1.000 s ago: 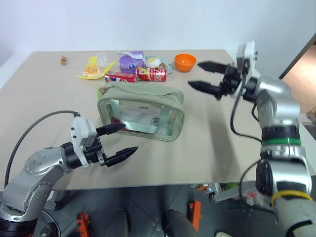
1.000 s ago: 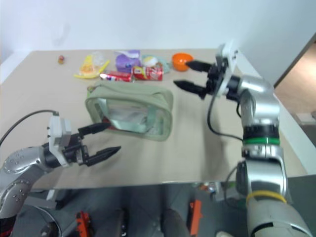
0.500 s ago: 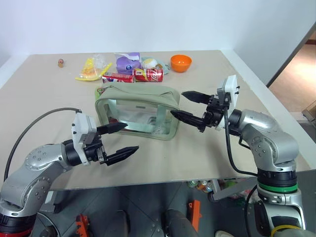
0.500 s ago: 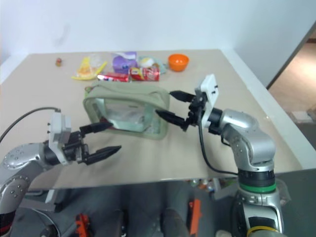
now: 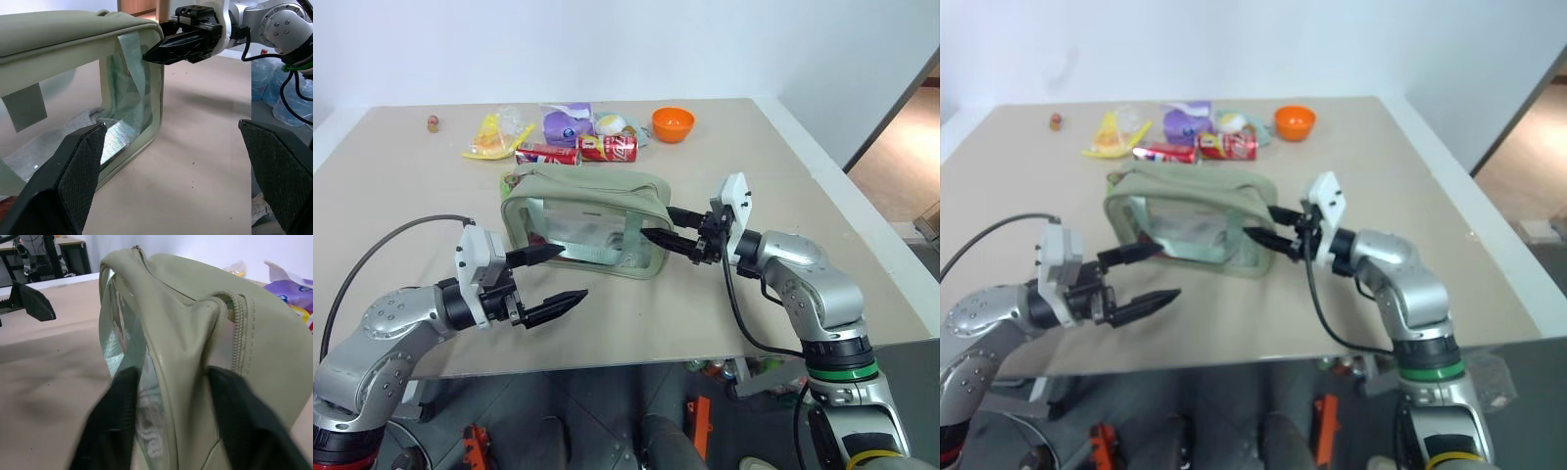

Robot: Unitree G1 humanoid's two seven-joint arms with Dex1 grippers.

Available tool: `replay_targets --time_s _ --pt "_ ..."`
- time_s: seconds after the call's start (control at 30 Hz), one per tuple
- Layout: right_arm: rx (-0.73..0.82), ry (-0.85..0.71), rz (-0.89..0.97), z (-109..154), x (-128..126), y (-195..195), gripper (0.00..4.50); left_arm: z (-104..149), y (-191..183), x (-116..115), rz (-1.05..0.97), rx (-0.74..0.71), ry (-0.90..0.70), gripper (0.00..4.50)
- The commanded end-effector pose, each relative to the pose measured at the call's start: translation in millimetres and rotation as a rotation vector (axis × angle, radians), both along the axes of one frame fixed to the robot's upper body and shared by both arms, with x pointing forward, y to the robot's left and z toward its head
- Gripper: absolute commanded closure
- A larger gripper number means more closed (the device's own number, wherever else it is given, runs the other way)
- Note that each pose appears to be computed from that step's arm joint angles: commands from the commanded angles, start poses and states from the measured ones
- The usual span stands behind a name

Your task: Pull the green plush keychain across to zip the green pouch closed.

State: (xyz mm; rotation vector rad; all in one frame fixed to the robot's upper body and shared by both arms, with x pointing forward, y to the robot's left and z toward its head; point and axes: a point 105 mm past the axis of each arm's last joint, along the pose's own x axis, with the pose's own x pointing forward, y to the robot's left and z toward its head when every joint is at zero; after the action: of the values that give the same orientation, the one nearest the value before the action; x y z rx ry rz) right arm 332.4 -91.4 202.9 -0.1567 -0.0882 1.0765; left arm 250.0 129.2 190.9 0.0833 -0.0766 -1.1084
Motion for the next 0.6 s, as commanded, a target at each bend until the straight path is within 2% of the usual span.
replay_targets --time_s 0.03,0.07,0.1,0.4,0.6 --pt "0.007 -0.068 0.021 12 -2 3 3.92 7 -2 -4 -0.005 0.004 -0.044 0.0" --pt "0.007 -0.08 0.032 13 -3 4 4.32 7 -3 -4 -0.005 0.004 -0.044 0.0" --pt "0.009 -0.093 0.044 15 -4 5 4.42 7 -3 -4 -0.005 0.004 -0.043 0.0" --pt "-0.004 -0.274 0.235 50 -15 4 4.42 6 -4 -2 -0.011 0.008 -0.041 0.0" --pt "-0.062 -0.251 0.247 37 -3 -9 4.42 6 -4 -2 -0.013 0.019 -0.044 0.0"
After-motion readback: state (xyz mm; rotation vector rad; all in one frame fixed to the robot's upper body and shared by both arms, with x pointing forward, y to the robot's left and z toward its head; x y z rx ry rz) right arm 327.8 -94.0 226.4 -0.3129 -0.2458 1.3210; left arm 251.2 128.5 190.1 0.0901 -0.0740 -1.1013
